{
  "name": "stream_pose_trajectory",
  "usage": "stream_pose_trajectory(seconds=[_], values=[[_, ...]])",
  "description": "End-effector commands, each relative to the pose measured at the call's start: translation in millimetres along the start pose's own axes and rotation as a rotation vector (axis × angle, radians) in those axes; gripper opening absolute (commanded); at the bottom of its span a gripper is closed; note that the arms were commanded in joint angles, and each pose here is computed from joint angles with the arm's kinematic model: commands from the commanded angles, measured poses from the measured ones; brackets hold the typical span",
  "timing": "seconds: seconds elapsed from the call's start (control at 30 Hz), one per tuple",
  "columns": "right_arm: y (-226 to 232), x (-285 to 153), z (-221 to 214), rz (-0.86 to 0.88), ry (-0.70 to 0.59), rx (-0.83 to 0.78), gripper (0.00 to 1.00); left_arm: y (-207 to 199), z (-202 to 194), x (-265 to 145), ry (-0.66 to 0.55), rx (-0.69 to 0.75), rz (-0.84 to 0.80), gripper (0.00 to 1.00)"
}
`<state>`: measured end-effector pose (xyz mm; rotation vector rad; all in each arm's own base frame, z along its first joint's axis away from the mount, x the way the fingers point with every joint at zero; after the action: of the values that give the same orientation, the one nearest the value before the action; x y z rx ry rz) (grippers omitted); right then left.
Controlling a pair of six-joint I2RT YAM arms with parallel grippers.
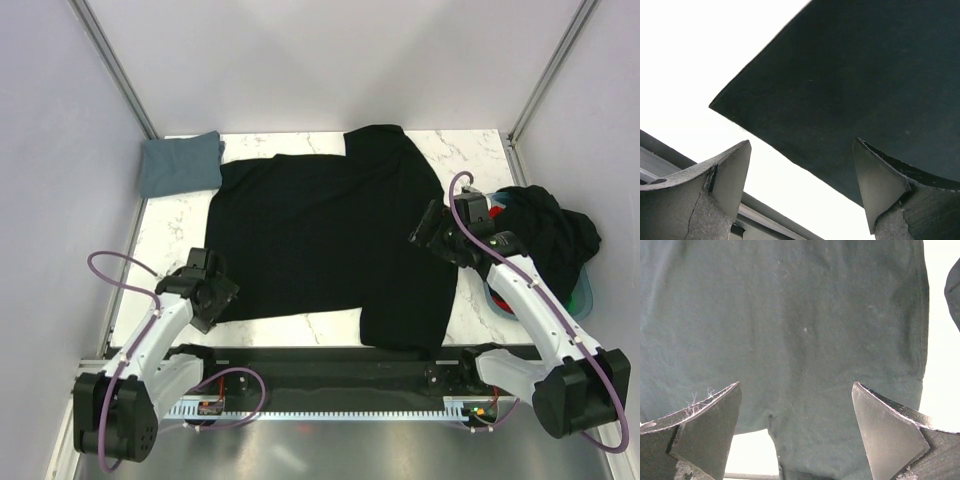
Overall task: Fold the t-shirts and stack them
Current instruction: Fold the tshirt
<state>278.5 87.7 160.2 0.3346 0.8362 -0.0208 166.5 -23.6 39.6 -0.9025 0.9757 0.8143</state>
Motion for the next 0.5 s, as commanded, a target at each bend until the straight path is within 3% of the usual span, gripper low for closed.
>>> stream_pose_trajectory(seconds=[0.0,0.3,0.43,0.47], values=[[-1,0,-5,-0.005,0.021,-0.017,0.98,4,0,11,-0.018,-0.088,0.066,0.89],[-25,-1,-32,-0.13,0.117,-0.007,0.98,-25,6,24,-0.045,-0.133,-0.016,0.73],[-10,5,-77,-0.122,0.196,-0.036,0.98,-37,21,22,-0.107,-0.129,-0.038,0.65],[-6,8,-87,-0.127,0.219,-0.047,0.98,-39,23,21,-0.115,-0.124,-0.043,0.57]])
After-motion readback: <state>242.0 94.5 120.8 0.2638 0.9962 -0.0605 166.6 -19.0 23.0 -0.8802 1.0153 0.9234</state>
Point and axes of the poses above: each gripper's point midway between its finger pads, its own x axis out along the fingers, its own y axis along the line the jaws close on, z = x × y, the point moved 1 cm from there along -x, back along the fingers, and after that the axes turned 12 degrees about -x, right-handed, at the moved point
